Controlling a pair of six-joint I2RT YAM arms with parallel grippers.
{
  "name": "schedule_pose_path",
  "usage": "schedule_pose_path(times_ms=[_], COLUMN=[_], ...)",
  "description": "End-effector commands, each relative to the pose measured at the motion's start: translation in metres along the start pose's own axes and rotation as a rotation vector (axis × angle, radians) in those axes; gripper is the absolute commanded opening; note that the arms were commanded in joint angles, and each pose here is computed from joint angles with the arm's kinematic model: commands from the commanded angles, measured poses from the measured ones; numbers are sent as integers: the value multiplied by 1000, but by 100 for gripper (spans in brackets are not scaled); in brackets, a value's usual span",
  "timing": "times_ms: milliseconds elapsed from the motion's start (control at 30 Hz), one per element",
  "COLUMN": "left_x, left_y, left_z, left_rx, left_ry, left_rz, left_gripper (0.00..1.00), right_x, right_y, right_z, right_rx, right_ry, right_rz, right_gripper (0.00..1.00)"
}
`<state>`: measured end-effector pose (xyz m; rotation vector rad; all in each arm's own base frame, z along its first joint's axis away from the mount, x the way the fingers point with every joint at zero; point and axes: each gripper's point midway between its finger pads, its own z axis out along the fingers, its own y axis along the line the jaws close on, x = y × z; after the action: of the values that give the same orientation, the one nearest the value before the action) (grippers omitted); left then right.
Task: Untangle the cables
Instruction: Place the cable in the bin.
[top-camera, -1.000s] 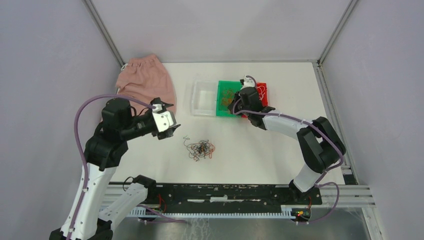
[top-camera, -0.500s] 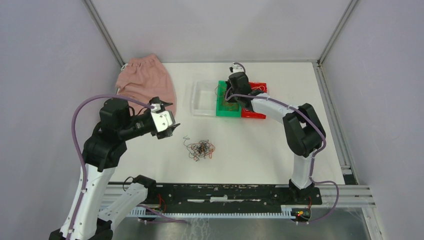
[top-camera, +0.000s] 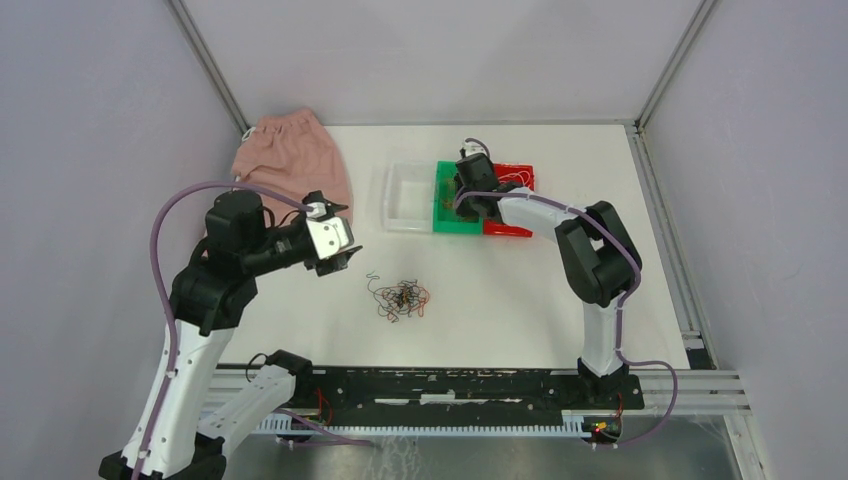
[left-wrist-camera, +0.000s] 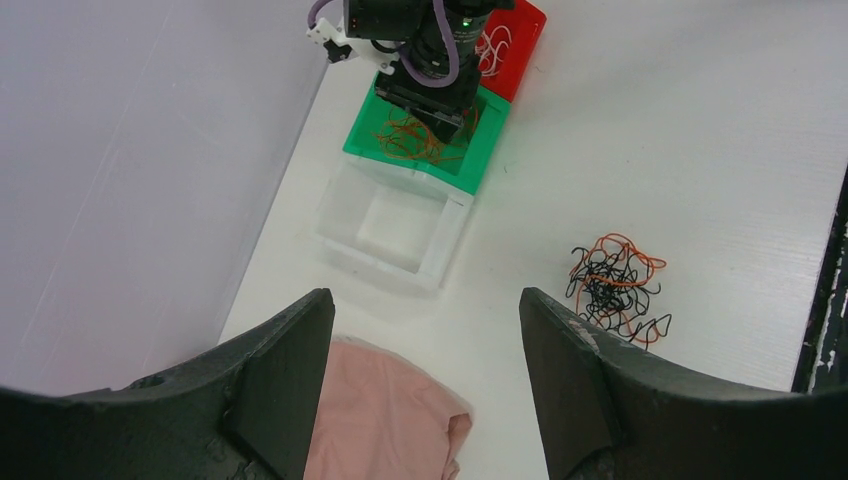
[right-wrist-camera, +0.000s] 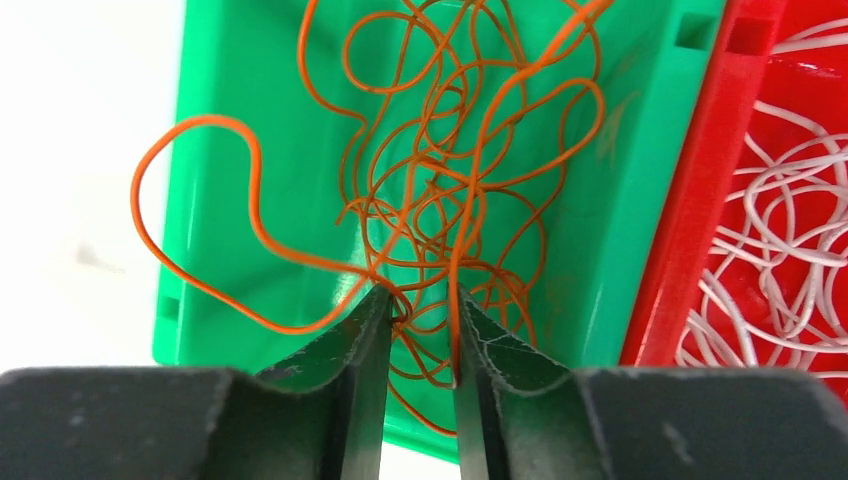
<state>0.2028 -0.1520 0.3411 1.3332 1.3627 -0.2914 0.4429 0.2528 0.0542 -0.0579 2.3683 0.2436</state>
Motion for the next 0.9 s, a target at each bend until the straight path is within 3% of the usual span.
schedule_pose_path(times_ms=[0, 433, 667, 867], left_x=[-16, -4, -6, -4], left_y=[3, 0, 1, 0], left_z=[-3, 0, -2, -3], left_rx=[1, 17, 10, 1], left_ry=[-46, 1, -1, 4], left_rz=[0, -32, -29, -26], left_gripper=[76, 77, 77, 77], right_x=[-28, -93, -94, -62], right_y=[12, 27, 38, 35], right_z=[-13, -84, -53, -6], right_rx=[-42, -72, -78, -37], right_ry=[-65, -149, -111, -18], right_rz=[-3, -3, 5, 12], right_gripper=[37, 49, 49, 37])
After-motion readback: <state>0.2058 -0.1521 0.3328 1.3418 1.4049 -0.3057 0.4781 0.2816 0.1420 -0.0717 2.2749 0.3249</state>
